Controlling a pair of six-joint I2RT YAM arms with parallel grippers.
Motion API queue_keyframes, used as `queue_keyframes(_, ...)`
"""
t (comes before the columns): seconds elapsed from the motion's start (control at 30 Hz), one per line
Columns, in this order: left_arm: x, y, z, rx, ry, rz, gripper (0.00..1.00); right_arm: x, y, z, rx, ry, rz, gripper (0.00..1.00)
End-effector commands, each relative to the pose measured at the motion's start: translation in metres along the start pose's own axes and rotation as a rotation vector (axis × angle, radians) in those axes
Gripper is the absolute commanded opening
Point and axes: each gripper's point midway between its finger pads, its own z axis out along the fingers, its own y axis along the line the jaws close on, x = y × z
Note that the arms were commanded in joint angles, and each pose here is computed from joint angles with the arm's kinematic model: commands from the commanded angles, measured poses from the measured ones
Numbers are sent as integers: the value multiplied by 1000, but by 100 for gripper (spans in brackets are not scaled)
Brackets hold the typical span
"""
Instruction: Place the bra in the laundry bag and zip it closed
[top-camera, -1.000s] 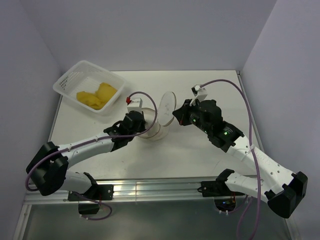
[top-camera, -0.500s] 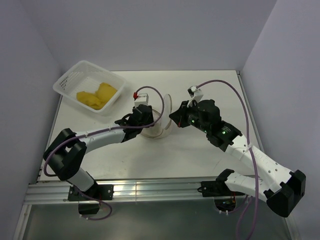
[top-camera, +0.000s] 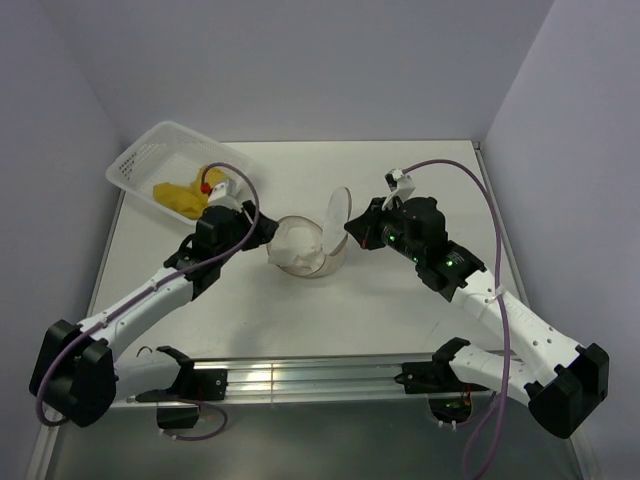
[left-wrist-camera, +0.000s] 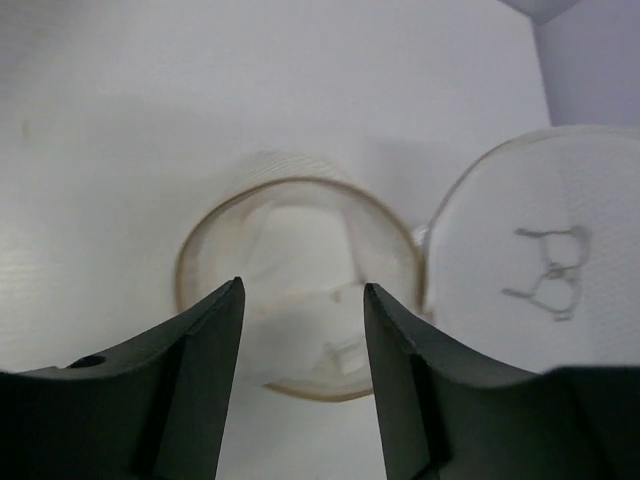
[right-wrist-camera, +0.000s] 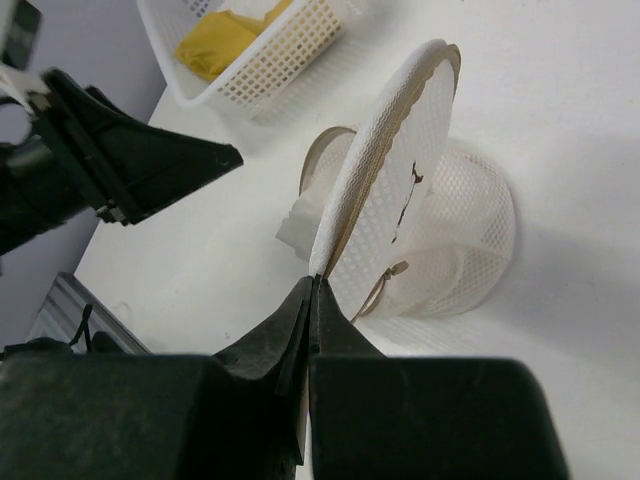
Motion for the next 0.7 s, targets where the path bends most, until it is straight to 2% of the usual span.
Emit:
queue_keyframes(0.0,32,40,-4,-14,79,-117,56,-11,6,2,-38,-41,0,0)
queue_keyframes(0.1,50,61,0,-3,126,-188,48,-10,6,2,-39,-41,0,0)
queue_keyframes(0.17,48,63,7,36,110,-200,46,-11,6,1,-40,-42,2,0)
queue_keyframes(0.33,36,61,23,129,69,-232,48,-11,6,0,-39,-41,1,0)
queue_keyframes(0.5,44,57,30,197,87,-246,49,-11,6,1,-44,-33,-4,0)
queue_keyframes(0.67,46,68,40,149,75,-273,47,-10,6,2,-47,-31,1,0)
